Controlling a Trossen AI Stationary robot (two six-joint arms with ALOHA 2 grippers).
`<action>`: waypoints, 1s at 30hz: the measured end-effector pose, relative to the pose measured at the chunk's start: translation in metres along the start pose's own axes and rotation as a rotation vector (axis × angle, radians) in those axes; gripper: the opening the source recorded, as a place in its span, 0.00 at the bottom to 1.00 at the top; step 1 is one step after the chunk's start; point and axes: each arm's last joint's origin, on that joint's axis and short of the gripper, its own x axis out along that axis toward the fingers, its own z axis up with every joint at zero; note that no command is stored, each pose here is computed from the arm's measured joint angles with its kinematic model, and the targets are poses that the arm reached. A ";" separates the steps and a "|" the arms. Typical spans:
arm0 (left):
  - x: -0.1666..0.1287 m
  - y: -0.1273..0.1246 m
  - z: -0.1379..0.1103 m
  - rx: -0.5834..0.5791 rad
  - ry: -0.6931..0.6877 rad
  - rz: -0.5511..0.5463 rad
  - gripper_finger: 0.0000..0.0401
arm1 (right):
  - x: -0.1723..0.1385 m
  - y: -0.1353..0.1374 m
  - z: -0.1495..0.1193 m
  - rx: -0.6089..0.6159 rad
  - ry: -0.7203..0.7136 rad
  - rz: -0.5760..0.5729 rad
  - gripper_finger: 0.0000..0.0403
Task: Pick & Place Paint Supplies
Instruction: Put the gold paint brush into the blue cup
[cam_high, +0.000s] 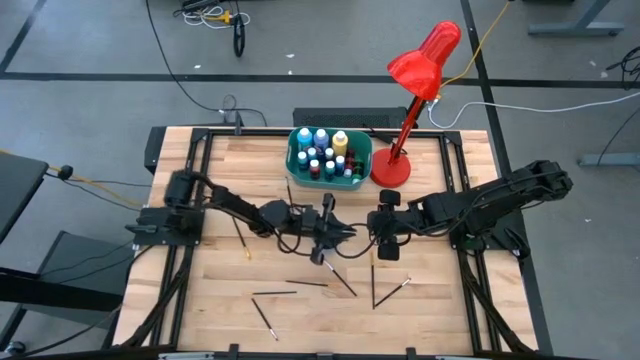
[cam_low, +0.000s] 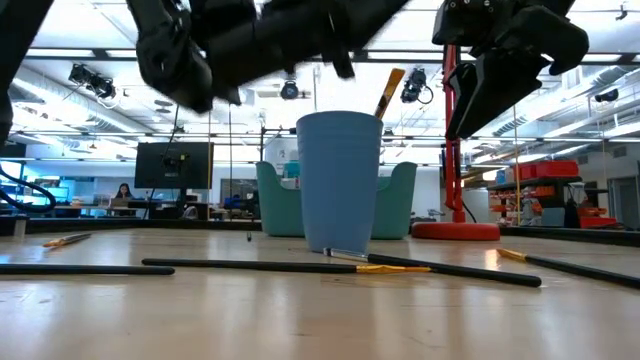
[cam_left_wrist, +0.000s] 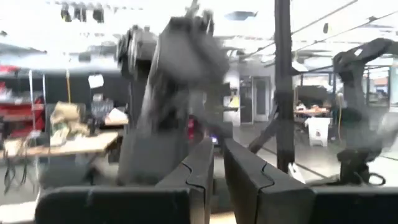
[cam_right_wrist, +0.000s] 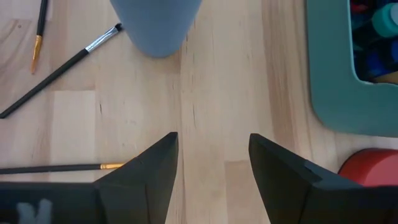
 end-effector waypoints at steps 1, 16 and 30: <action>0.001 0.000 0.008 0.015 0.000 -0.010 0.12 | 0.000 0.000 0.000 0.000 0.000 0.000 0.50; -0.023 -0.021 0.103 0.098 0.426 0.139 0.12 | -0.002 0.009 0.016 -0.202 -0.171 0.237 0.50; -0.044 -0.053 0.134 0.243 0.504 0.198 0.12 | -0.009 0.009 0.040 -0.093 -0.418 0.218 0.50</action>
